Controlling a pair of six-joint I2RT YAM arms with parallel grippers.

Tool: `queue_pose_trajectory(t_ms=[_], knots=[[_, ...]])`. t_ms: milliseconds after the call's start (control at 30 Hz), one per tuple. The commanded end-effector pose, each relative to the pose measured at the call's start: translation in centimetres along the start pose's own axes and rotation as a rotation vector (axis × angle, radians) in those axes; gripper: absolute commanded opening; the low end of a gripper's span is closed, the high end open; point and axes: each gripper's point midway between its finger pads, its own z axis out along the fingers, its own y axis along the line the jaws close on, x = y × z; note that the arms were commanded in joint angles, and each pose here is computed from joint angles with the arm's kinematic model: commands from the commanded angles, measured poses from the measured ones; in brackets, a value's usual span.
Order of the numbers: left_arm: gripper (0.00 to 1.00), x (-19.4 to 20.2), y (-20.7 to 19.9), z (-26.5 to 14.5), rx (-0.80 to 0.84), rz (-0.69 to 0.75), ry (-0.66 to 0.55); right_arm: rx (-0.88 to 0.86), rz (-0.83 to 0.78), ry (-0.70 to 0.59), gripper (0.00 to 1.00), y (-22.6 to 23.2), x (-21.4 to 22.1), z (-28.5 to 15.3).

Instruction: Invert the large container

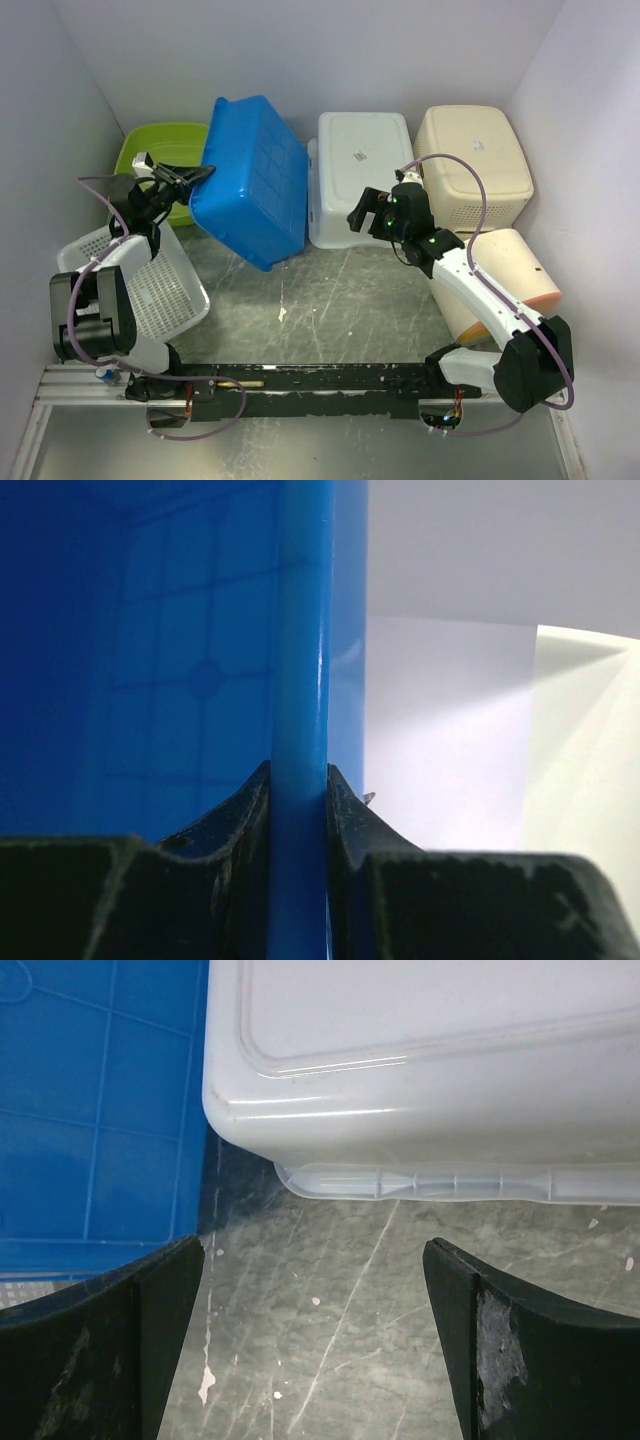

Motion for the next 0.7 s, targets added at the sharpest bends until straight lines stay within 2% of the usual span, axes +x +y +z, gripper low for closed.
queue_pose_trajectory(t_ms=[0,100,167,267,433,467,667], knots=[[0.13,-1.2,2.3,-0.7,-0.073,0.055,0.055,-0.021,-0.009,-0.021,0.93,0.8,-1.0,-0.1],[0.28,-2.3,4.3,-0.5,-0.205,0.126,0.072,-0.016,-0.008,-0.024,0.93,0.7,-1.0,-0.1],[0.41,-3.0,5.5,-0.3,-0.298,0.181,0.082,-0.014,-0.006,-0.026,0.93,0.6,-1.0,-0.1],[0.54,-3.7,7.0,-0.3,-0.389,0.236,0.101,-0.019,-0.002,-0.022,0.93,0.6,-0.8,-0.1],[0.61,-3.7,8.4,0.3,-0.472,0.306,0.139,-0.025,0.003,-0.012,0.92,0.8,-0.6,0.3],[0.65,-3.5,8.8,0.6,-0.49,0.322,0.145,-0.027,0.002,-0.011,0.93,0.9,-0.6,0.3],[0.72,-3.7,9.4,1.3,-0.557,0.414,0.138,-0.028,-0.002,-0.006,0.92,1.1,-0.6,0.3]])
